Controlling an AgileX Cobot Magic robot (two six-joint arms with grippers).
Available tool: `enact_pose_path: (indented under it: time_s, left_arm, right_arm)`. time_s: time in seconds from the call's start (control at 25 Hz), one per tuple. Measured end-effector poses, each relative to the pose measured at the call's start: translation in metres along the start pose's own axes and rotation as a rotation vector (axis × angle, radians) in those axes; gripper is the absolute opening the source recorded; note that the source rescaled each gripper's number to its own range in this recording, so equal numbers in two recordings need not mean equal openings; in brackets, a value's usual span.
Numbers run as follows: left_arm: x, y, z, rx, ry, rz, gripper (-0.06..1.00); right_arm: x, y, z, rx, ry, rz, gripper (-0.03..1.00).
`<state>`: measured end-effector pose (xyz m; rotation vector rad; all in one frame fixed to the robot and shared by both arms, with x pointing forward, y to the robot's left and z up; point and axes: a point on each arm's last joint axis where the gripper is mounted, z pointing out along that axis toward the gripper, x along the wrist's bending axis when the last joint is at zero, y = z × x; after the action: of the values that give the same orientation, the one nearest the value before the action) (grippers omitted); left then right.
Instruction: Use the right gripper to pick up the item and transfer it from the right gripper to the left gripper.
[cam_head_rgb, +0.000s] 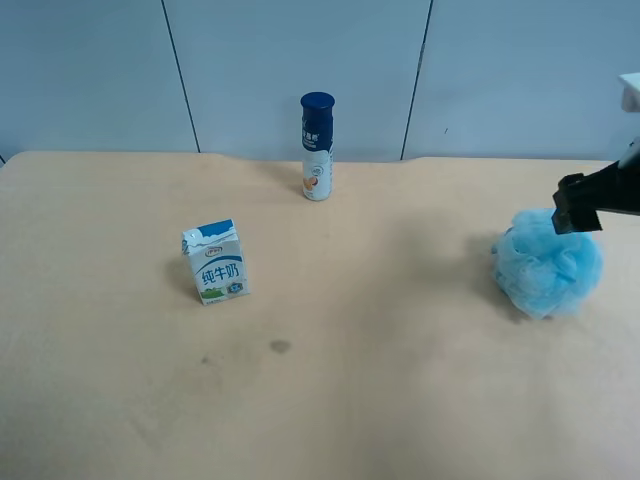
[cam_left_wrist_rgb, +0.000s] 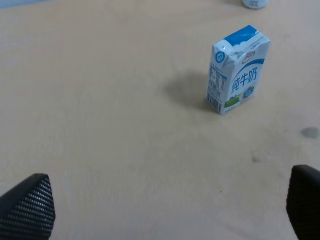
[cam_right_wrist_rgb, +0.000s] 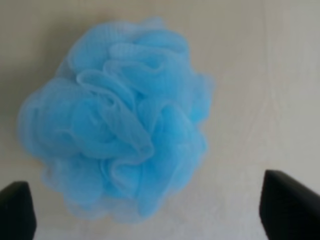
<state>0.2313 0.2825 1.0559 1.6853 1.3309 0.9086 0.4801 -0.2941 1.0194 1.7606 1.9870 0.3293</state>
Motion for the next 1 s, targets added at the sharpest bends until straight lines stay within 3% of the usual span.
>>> enact_pose_path:
  time_s: [0.72,1.0]
  left_arm:
    - [0.000,0.000,0.000,0.000,-0.001,0.000,0.93]
    - [0.000,0.000,0.000,0.000,-0.001,0.000,0.93]
  right_arm:
    - [0.017,0.007,0.087,0.074,0.045,0.012,1.00]
    - [0.020,0.005,0.098,0.094,0.051,0.007,1.00]
